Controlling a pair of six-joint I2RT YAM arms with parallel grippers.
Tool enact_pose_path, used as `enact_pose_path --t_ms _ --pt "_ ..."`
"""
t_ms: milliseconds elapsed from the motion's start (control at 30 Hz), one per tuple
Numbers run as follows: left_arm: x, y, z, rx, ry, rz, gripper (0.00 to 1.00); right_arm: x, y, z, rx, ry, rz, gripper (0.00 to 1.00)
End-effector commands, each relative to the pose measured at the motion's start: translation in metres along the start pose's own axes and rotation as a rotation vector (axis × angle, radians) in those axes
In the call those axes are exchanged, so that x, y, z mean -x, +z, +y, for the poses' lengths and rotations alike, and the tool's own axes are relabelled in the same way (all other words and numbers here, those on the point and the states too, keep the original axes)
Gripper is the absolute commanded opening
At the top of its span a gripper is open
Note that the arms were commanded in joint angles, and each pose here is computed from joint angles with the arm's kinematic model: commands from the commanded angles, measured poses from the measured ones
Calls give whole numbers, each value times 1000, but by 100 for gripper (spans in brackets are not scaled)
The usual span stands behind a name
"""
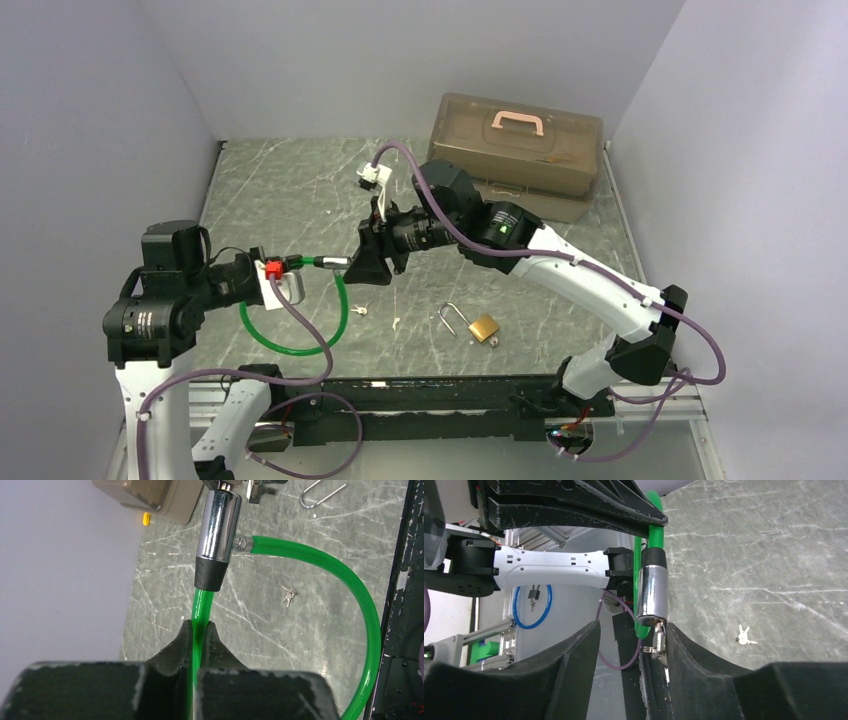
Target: Unlock with the key
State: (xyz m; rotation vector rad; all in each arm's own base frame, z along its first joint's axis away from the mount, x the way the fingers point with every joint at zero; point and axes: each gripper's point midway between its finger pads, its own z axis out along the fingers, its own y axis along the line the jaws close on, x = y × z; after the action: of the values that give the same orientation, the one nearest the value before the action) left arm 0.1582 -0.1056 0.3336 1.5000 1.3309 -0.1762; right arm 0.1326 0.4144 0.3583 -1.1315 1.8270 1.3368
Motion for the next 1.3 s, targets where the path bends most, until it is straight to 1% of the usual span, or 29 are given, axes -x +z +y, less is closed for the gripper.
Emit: enact_pose_path --t_ms 0,200,267,400,567,733,867,967,1000,1100,1133,1167,1200,1233,1267 --pt "29 1 0 -8 48 -140 0 32 -23 16 14 -109 -102 55" --pt "33 1 0 -6 44 -153 0 26 -14 6 -12 -101 -47 57" --pt "35 0 -2 -15 49 -160 0 25 -10 -1 -35 -101 -37 57" --pt "38 -2 -3 -16 50 -162 0 29 -5 -1 -29 -114 -21 57" --pt "37 -3 -1 -10 57 -153 0 27 -1 2 -3 -113 10 53" --pt "34 -2 5 14 50 -138 0 13 6 7 41 -108 85 50" --pt "36 -3 6 15 46 -142 0 7 10 5 41 -108 127 42" --pt "38 -5 6 16 51 -143 0 7 12 4 40 -117 140 40" --pt "39 -5 6 11 49 -145 0 8 13 5 42 -121 140 36" --pt "45 -6 2 -2 44 -169 0 13 14 3 29 -128 129 8" --pt "48 -6 0 -8 38 -183 0 15 14 2 22 -133 124 1" --pt "49 -6 0 -11 24 -191 3 16 13 1 16 -140 118 0" --pt "50 -6 0 -13 -3 -200 14 18 12 2 12 -151 107 0" --pt "50 -5 0 -12 -32 -203 31 20 10 3 12 -161 97 0" --pt "49 -4 0 -16 -62 -204 50 21 8 4 12 -171 88 0"
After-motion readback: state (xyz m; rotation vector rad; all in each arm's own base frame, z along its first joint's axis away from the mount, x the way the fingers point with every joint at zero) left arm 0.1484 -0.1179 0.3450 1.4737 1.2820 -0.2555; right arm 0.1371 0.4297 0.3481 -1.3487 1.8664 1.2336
